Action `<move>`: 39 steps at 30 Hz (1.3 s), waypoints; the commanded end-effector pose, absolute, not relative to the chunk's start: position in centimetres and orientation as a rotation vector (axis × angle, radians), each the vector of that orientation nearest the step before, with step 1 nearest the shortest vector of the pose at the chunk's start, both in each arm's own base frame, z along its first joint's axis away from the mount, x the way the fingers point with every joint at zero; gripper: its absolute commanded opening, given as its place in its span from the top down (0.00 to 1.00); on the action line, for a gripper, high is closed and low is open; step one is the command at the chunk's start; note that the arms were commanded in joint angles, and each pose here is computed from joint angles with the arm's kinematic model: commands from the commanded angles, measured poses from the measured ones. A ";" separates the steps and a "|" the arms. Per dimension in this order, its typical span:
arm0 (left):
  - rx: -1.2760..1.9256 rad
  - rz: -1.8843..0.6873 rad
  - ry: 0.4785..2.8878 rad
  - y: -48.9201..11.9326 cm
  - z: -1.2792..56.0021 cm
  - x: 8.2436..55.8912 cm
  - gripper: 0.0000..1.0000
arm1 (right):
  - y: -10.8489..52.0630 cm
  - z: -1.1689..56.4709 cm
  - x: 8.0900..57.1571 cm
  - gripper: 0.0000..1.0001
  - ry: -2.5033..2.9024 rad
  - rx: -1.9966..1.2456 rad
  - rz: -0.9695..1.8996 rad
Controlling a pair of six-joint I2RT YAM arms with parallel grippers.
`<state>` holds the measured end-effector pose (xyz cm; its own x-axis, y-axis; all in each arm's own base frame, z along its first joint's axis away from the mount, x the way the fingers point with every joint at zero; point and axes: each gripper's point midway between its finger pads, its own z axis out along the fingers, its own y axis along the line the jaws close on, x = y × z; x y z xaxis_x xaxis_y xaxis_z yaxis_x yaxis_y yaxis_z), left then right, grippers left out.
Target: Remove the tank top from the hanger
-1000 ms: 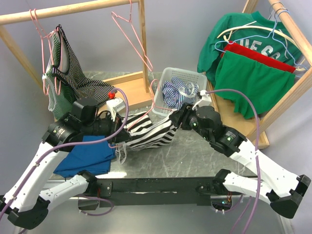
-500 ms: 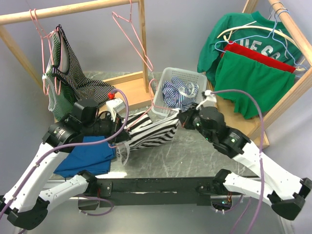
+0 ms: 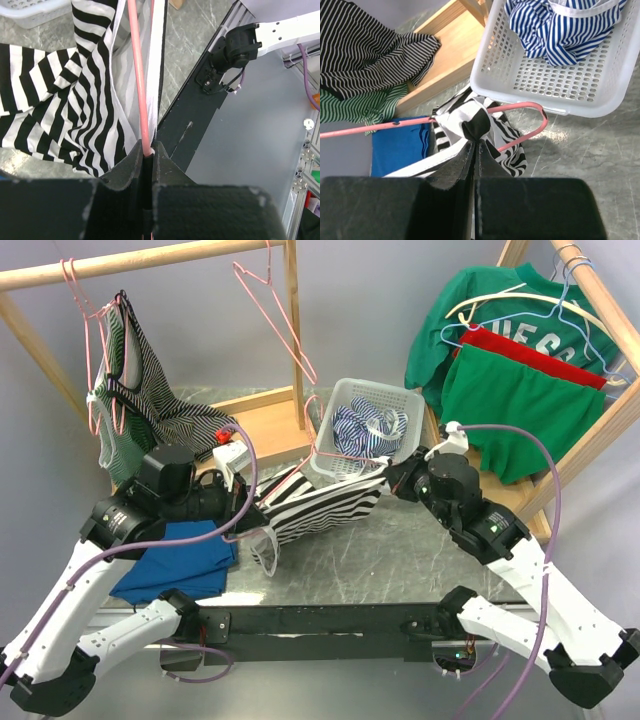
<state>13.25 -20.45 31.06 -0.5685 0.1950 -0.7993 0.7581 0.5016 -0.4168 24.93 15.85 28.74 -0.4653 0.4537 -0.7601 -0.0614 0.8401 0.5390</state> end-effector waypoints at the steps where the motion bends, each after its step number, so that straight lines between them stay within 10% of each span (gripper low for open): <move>1: 0.839 -1.072 1.963 -19.7 33.2 10.9 0.99 | 10.7 29.4 26.8 0.97 1.918 0.394 0.377; 10: 0.811 -1.051 1.945 -19.3 33.7 10.8 0.99 | 10.5 27.9 27.2 0.95 1.986 0.373 0.376; 19: 0.782 -1.018 2.019 -19.9 32.0 12.7 0.99 | 15.3 33.2 23.7 0.46 1.828 0.126 0.778; 39: 0.788 -1.080 2.071 -21.5 29.7 13.5 0.99 | 28.4 38.4 23.4 0.44 1.781 -0.248 0.930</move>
